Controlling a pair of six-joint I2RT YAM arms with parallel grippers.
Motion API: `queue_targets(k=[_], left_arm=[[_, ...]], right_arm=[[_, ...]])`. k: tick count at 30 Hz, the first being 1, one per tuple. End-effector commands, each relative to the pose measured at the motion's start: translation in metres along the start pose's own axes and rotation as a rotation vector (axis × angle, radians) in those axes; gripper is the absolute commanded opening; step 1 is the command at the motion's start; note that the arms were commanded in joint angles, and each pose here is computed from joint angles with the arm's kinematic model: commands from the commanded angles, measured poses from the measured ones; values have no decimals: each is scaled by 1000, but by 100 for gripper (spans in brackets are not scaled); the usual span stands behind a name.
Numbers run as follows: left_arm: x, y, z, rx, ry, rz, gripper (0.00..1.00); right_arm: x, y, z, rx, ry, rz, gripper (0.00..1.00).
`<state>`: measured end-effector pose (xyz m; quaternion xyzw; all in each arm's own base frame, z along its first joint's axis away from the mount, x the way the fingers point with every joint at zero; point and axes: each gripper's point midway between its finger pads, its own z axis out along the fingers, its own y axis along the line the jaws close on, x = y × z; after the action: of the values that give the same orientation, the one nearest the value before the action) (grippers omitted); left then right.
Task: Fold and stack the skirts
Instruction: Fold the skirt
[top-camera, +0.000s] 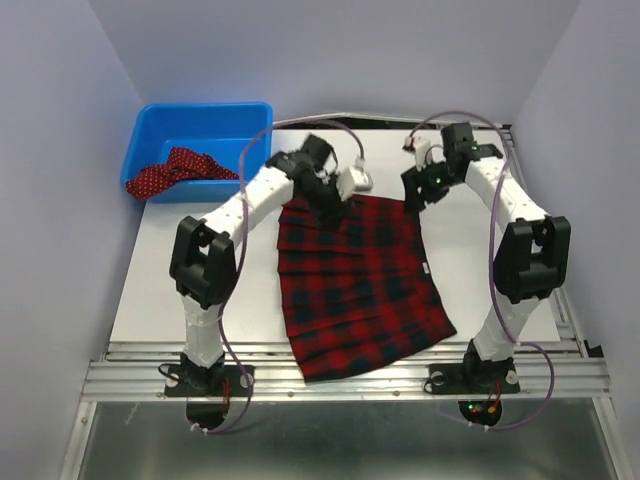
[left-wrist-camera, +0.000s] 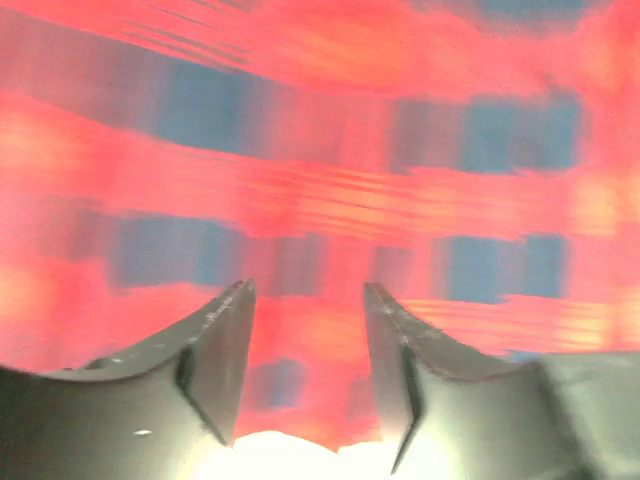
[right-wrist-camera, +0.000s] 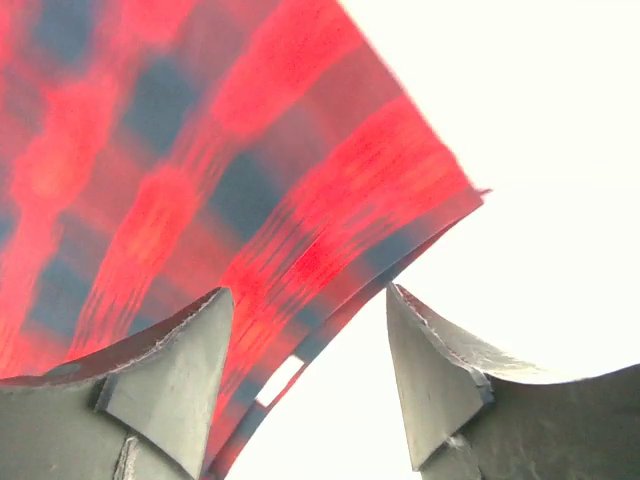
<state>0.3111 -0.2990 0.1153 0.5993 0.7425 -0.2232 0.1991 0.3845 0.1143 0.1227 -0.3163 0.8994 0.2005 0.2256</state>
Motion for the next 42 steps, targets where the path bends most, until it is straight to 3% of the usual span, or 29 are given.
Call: queue_targets(k=[1, 3, 9, 12, 16, 24, 32, 36, 42], left_arm=[[-62, 77, -70, -149, -212, 32, 64], [-80, 119, -90, -275, -274, 21, 65], [-79, 214, -79, -459, -327, -54, 64], [-71, 238, -72, -502, -352, -102, 64], [-37, 255, -42, -508, -293, -141, 66], [23, 257, 11, -449, -112, -145, 68], [69, 238, 42, -349, 38, -134, 67], [83, 221, 47, -286, 75, -93, 60], [90, 196, 45, -178, 105, -43, 60]], right_arm=[[-79, -42, -23, 97, -190, -16, 68], [-85, -61, -2, 107, -172, 6, 68], [-113, -105, 27, 131, -218, 35, 68], [-103, -111, 43, 126, -186, 31, 71], [-72, -111, 64, 93, -104, -1, 75], [-12, -91, 90, -38, 60, -23, 71], [0, -92, 86, -34, 107, -87, 68], [4, -93, 87, -37, 129, -94, 59], [7, -91, 89, -58, 133, -106, 47]])
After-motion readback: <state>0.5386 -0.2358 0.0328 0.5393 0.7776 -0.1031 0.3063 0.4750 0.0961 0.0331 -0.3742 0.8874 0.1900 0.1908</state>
